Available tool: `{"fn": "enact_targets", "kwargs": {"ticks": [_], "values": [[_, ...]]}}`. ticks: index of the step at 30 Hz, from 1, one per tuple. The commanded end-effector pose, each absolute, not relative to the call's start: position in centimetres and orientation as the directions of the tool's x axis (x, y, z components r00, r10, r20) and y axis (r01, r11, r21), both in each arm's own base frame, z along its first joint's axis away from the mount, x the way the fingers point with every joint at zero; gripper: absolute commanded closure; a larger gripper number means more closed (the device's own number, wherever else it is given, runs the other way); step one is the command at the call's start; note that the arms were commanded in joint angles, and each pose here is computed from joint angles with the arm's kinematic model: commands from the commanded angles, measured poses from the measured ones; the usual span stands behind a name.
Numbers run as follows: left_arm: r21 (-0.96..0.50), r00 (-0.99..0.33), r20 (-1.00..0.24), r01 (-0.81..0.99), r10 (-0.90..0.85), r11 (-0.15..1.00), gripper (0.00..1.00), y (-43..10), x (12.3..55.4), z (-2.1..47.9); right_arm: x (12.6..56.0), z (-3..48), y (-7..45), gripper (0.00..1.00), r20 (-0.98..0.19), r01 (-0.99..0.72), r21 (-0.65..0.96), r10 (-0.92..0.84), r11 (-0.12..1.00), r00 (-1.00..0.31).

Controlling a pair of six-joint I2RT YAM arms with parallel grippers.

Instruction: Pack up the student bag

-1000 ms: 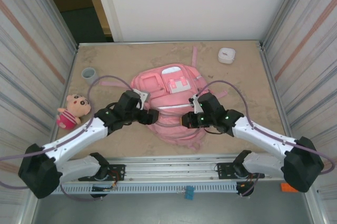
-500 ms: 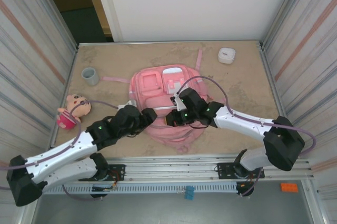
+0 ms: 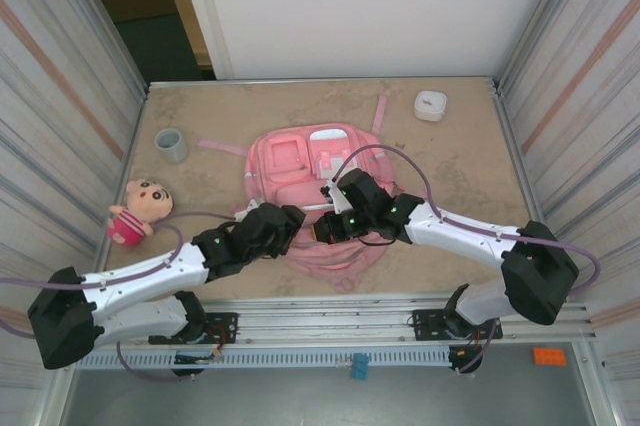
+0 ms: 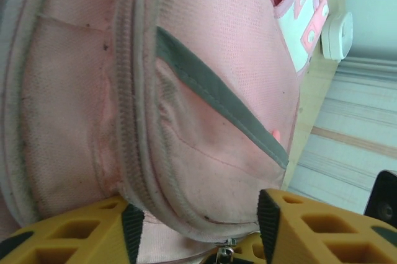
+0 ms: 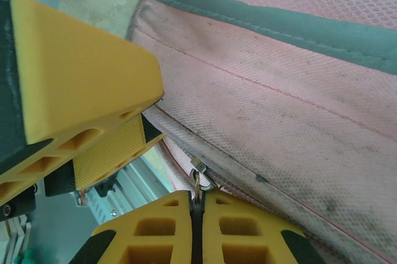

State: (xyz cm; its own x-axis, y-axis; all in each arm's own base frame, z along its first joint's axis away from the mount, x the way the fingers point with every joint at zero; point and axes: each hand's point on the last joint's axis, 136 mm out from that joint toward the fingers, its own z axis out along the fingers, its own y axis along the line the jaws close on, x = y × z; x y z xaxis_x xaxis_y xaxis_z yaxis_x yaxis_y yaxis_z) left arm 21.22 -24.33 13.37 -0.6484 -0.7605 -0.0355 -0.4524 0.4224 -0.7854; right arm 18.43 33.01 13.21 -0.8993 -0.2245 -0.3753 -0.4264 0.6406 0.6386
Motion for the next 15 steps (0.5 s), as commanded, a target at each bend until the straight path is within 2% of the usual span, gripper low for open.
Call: {"fn": "enact_targets", "kwargs": {"ticks": [1, 2, 5, 7, 10, 15], "values": [[-0.843, -0.552, -0.009, -0.445, -0.834, 0.304, 0.53, -23.7, 22.7, 14.8, 18.0, 15.1, 33.9, 1.00, -0.428, -0.483, 0.658, -0.241, 0.577, -0.871], [-0.839, -0.543, -0.004, -0.456, -0.840, 0.298, 0.57, -23.5, 22.7, 14.4, 18.0, 15.2, 33.9, 1.00, -0.429, -0.484, 0.660, -0.241, 0.575, -0.870], [-0.824, -0.514, -0.004, -0.485, -0.858, 0.294, 0.78, -22.4, 22.4, 13.5, 18.0, 15.4, 33.5, 1.00, -0.429, -0.488, 0.648, -0.250, 0.584, -0.868], [-0.802, -0.501, -0.037, -0.502, -0.865, 0.325, 0.87, -21.2, 22.1, 13.2, 18.3, 15.1, 32.5, 1.00, -0.419, -0.478, 0.632, -0.249, 0.610, -0.873], [-0.745, -0.485, -0.118, -0.534, -0.867, 0.400, 0.95, -18.3, 21.2, 12.6, 18.9, 14.5, 30.0, 1.00, -0.392, -0.442, 0.604, -0.235, 0.663, -0.889], [-0.701, -0.459, -0.182, -0.560, -0.869, 0.443, 0.98, -14.0, 20.2, 12.5, 20.5, 13.6, 24.3, 1.00, -0.348, -0.349, 0.559, -0.169, 0.752, -0.922]]}}
